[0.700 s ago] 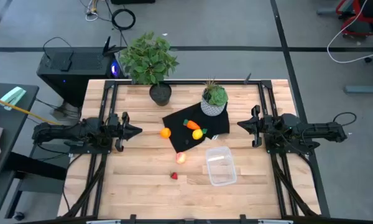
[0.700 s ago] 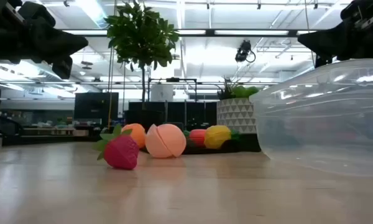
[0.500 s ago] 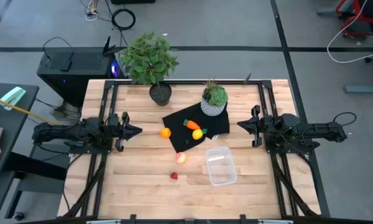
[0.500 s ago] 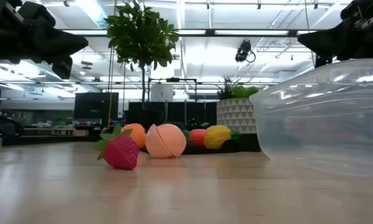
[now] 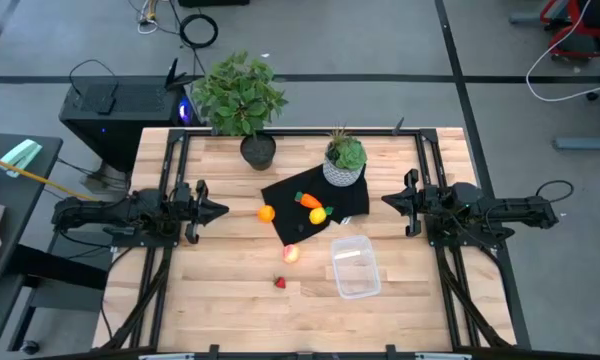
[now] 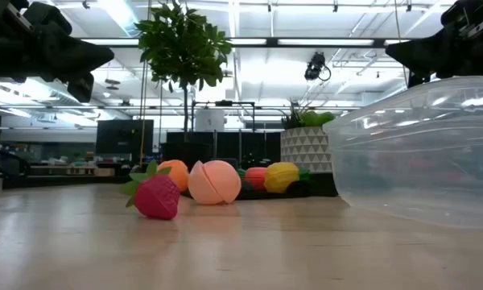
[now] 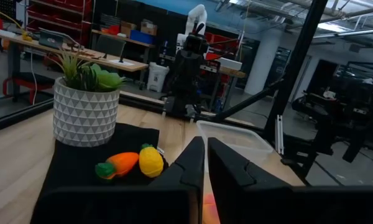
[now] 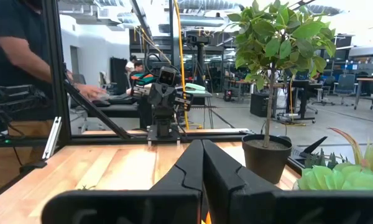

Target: Pick and placing Produce into tupperware

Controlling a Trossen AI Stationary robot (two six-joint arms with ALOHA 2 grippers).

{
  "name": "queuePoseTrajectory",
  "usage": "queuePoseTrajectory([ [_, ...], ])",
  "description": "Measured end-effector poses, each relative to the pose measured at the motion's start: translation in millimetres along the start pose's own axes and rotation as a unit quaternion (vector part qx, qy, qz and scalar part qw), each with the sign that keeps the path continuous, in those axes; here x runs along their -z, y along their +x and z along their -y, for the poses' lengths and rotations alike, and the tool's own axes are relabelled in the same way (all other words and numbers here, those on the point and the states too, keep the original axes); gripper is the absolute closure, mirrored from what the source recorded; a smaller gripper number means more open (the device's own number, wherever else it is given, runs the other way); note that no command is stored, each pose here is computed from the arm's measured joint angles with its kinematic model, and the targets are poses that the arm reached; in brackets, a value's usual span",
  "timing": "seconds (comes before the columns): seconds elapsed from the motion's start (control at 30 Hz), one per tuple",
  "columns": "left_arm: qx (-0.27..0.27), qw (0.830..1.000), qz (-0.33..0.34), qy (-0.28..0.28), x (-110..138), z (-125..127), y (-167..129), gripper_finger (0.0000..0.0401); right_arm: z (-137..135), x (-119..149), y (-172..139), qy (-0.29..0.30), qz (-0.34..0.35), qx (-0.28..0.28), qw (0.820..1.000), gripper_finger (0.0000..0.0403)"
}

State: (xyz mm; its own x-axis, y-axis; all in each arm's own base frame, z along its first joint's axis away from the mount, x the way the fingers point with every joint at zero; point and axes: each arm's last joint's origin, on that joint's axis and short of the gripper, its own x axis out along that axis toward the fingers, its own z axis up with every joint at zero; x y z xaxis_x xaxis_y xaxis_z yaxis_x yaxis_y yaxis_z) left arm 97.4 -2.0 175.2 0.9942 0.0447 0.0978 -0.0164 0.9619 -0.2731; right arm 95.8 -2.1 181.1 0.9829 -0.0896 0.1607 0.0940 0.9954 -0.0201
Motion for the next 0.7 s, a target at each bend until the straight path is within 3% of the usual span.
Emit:
queuePoseTrajectory([
  [0.7,0.0,1.0,0.0,0.0,0.0,0.0,0.0,0.0376,0.0,0.0,0.0,0.0,0.0,0.0,1.0,0.0393],
])
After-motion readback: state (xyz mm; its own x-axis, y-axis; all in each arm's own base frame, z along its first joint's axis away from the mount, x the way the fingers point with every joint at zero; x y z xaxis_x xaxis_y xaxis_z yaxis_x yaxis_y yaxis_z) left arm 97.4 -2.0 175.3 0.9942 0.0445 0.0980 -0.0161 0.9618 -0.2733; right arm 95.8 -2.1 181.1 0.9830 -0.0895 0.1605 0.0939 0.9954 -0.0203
